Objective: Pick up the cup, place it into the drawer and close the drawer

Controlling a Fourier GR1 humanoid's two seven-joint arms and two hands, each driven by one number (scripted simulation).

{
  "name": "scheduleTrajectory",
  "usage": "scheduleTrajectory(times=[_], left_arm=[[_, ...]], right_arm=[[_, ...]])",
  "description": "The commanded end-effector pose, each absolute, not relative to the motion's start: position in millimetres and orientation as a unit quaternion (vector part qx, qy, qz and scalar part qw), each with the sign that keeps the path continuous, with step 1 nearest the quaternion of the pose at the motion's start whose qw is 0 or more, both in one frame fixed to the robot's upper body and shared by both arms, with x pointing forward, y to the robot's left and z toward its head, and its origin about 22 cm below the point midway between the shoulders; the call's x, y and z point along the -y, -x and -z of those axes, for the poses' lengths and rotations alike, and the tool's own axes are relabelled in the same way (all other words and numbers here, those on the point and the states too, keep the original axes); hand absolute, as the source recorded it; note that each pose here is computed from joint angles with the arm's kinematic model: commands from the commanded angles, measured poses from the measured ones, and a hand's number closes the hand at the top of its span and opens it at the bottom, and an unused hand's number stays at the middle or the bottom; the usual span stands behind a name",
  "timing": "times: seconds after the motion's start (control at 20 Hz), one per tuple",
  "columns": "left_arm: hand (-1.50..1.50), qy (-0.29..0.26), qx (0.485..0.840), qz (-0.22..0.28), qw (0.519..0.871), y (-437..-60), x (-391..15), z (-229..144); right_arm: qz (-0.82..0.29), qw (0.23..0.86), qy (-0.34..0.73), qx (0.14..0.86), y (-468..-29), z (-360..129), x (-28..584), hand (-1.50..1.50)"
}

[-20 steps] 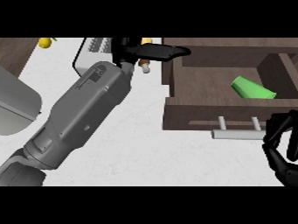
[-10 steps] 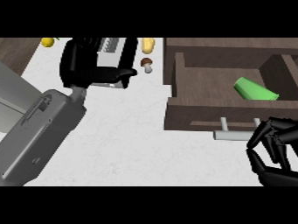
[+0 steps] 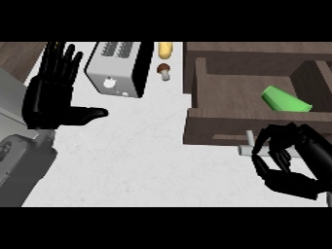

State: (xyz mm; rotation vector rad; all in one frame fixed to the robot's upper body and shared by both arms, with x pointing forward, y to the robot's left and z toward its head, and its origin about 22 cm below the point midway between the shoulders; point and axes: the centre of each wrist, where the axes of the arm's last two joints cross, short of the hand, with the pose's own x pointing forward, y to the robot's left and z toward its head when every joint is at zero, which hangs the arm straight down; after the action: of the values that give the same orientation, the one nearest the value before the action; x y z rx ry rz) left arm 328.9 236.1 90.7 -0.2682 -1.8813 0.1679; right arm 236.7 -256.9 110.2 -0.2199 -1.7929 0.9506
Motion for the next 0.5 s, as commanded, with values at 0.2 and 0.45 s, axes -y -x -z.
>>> scheduleTrajectory(times=[0.2,0.45], left_arm=[[-1.50,0.104,0.805,-0.071,0.579,-283,-281,-74],[-1.50,0.099,0.799,-0.086,0.587,-291,-318,-62]], right_arm=[[-0.482,0.493,0.164,0.706,-266,-68,225,1.50],[-0.492,0.507,0.174,0.686,-284,-34,231,-1.50]])
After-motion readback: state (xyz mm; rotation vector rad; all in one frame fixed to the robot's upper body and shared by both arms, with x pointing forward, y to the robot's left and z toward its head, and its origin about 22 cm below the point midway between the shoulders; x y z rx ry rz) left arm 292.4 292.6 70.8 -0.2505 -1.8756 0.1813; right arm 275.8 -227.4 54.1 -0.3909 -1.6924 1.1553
